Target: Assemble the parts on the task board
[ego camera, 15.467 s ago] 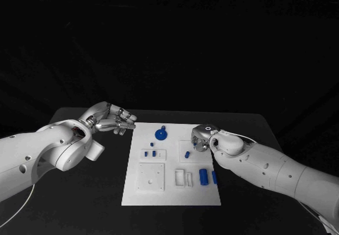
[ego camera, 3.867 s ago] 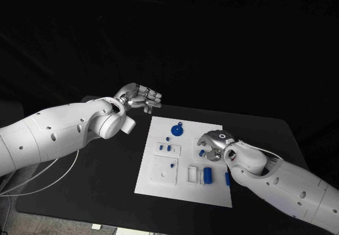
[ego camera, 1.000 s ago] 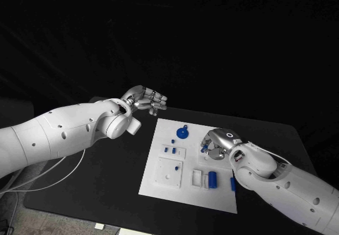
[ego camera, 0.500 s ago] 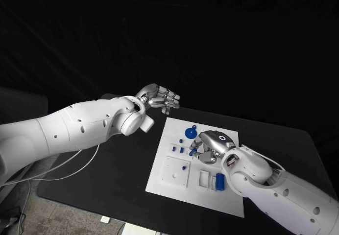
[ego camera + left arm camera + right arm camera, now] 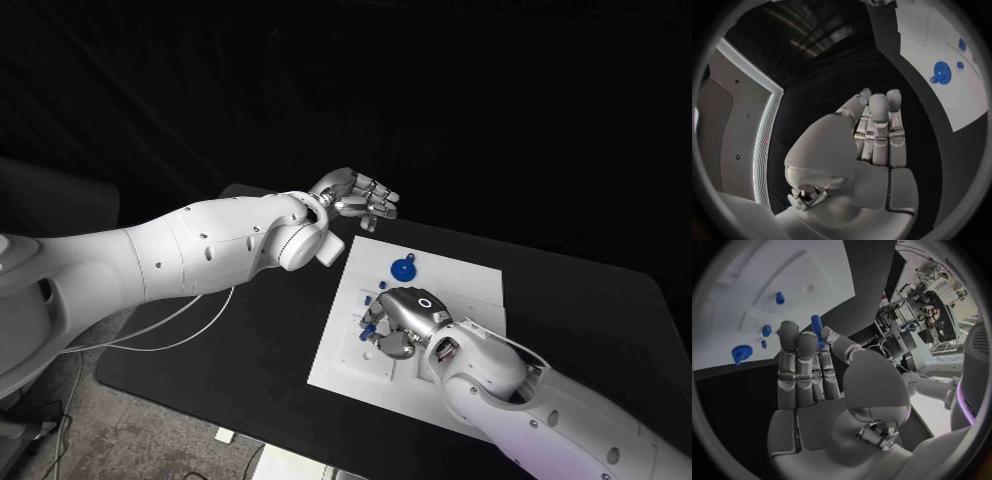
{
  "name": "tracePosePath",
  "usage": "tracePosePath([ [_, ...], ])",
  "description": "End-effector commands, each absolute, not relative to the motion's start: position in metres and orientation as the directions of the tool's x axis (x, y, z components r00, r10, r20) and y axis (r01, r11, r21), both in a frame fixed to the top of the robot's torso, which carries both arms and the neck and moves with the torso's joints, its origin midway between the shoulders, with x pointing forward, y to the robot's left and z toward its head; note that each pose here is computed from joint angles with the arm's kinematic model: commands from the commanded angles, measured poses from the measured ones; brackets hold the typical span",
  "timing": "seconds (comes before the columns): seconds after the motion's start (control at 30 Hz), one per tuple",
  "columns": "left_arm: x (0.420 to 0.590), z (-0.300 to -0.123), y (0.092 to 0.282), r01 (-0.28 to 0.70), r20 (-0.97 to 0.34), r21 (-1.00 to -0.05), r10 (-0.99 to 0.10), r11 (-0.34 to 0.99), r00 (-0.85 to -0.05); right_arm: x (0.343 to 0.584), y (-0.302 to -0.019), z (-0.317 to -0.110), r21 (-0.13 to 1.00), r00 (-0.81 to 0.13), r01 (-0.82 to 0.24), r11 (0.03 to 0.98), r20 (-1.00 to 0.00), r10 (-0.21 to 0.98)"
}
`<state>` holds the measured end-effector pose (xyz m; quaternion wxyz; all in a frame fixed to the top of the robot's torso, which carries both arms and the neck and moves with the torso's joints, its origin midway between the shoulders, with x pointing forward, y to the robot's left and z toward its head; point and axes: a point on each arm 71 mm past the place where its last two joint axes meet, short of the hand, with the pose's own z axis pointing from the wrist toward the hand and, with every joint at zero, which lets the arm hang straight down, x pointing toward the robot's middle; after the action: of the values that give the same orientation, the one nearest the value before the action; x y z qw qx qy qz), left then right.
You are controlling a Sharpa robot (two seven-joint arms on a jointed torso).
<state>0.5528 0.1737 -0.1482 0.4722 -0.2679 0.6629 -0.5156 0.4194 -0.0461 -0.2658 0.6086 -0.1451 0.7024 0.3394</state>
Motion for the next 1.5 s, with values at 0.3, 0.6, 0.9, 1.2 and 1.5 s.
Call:
tracePosePath([
  [0.3,0.553,-0.148,0.163,0.138,-0.327,-0.945,-0.837,0.297,-0.438,0.412,-0.036,-0.287,0.25,-0.219,-0.644,0.723,-0.966,0.139],
  [0.6,0.553,-0.149,0.164,0.128,-0.321,-0.947,-0.835,0.296,-0.448,0.412,-0.038,-0.297,0.226,-0.224,-0.639,0.735,-0.969,0.104],
  [0.9,0.553,-0.149,0.165,0.123,-0.319,-0.947,-0.833,0.297,-0.451,0.414,-0.043,-0.303,0.212,-0.235,-0.63,0.747,-0.969,0.076],
  [1.2,0.553,-0.149,0.164,0.121,-0.319,-0.947,-0.832,0.297,-0.454,0.416,-0.046,-0.307,0.203,-0.237,-0.622,0.757,-0.969,0.065],
  [1.5,0.553,-0.149,0.164,0.119,-0.318,-0.947,-0.831,0.297,-0.457,0.416,-0.047,-0.309,0.198,-0.239,-0.62,0.759,-0.969,0.057],
])
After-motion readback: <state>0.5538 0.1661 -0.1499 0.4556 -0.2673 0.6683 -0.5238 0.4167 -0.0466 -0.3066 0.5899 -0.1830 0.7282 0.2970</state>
